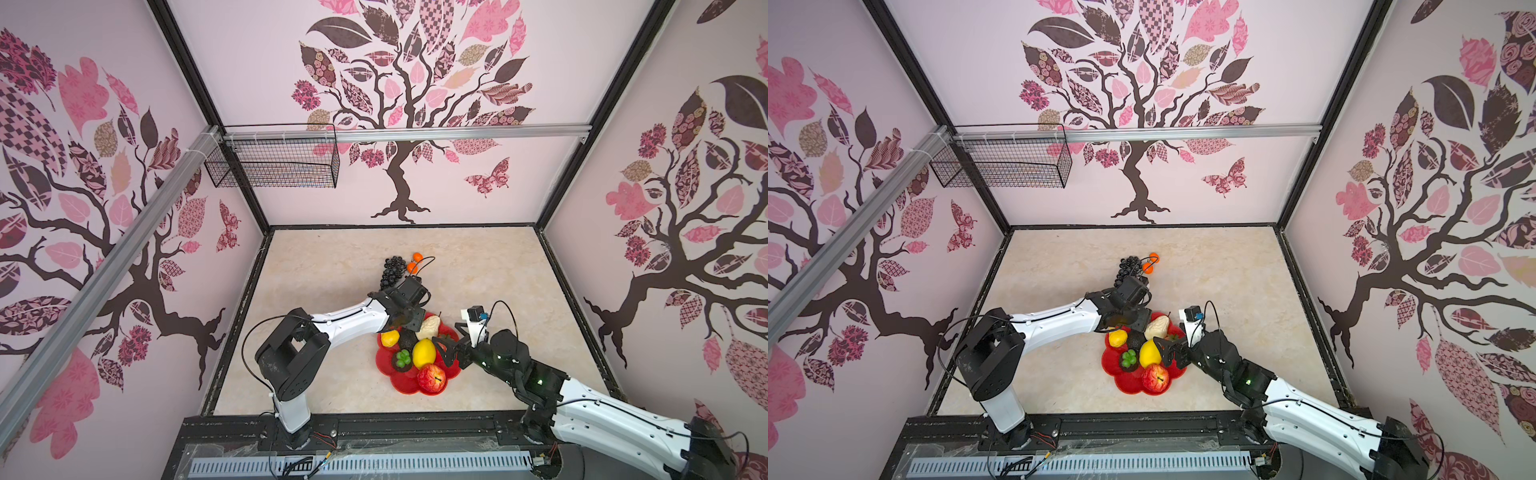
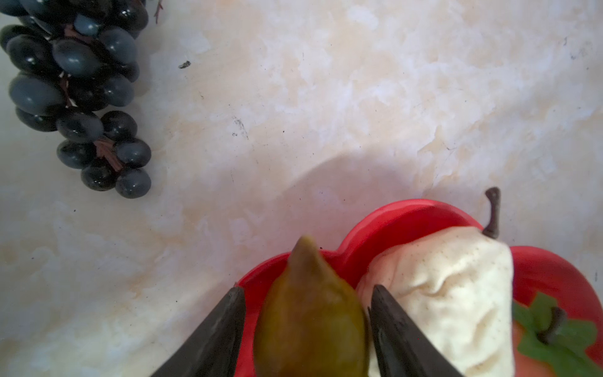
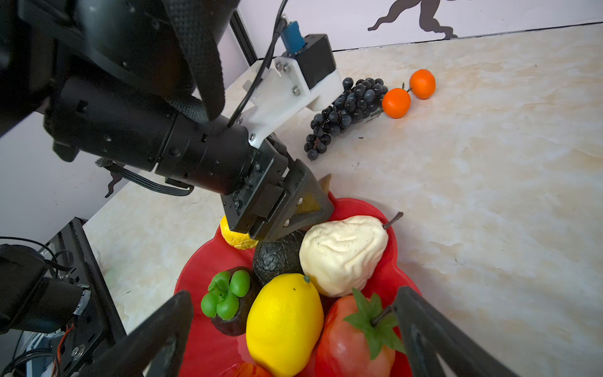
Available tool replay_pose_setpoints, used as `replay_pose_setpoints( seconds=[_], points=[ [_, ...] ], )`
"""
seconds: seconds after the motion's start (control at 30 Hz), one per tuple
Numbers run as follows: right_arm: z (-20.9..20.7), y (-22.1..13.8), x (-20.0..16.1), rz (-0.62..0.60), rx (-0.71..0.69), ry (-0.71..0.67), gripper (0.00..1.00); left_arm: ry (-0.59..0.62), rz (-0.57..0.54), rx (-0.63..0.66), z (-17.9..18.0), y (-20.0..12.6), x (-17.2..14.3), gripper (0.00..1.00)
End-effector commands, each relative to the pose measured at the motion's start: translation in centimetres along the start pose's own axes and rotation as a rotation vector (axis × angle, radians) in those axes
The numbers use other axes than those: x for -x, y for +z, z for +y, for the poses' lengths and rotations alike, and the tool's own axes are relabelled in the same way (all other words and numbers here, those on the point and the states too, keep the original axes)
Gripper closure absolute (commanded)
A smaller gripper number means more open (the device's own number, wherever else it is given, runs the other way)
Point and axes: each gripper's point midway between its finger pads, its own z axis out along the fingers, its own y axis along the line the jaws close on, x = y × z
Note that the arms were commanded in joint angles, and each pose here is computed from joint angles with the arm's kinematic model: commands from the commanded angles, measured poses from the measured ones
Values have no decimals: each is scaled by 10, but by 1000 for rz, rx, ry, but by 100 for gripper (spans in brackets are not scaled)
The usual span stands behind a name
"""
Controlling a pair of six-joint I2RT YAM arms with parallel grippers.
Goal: Arrange fruit in a fruit bowl
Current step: Place the fruit in the fruit bowl, then pick up the fruits from the top-center of the table.
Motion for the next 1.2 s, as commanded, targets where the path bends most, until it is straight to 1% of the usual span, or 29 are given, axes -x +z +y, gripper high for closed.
replay_pose_setpoints(
  seconds=[0.0, 0.23, 0.33, 0.43, 0.53, 0.63, 0.73, 0.8, 0.97, 1.17],
  points=[
    [5, 0, 9, -15, 14, 5, 0, 0, -40, -21, -8, -10, 18, 34],
    [6, 1, 11, -17, 15, 8, 0, -20, -86, -24, -6, -30, 26, 34],
    [6, -1, 14, -27, 12, 11, 0, -48, -158, -24, -2, -52, 36, 34],
    [4, -5, 18, -40, -2, 12, 0, -106, -255, -33, 8, -75, 53, 31],
    [0, -8, 22, -51, -31, 19, 0, -198, -304, -31, 31, -82, 70, 30],
    [-5, -10, 25, -53, -62, 33, 0, -267, -306, 2, 58, -74, 86, 30],
    [-8, -12, 27, -53, -83, 46, 0, -276, -283, 36, 76, -58, 103, 30],
    [-10, -14, 26, -53, -94, 51, 0, -269, -263, 42, 80, -45, 113, 31],
    [-18, -20, 25, -61, -132, 61, 0, -197, -226, 31, 73, -11, 137, 37],
    [-23, -27, 22, -70, -145, 77, 0, -137, -225, 9, 62, 22, 163, 38]
  ],
)
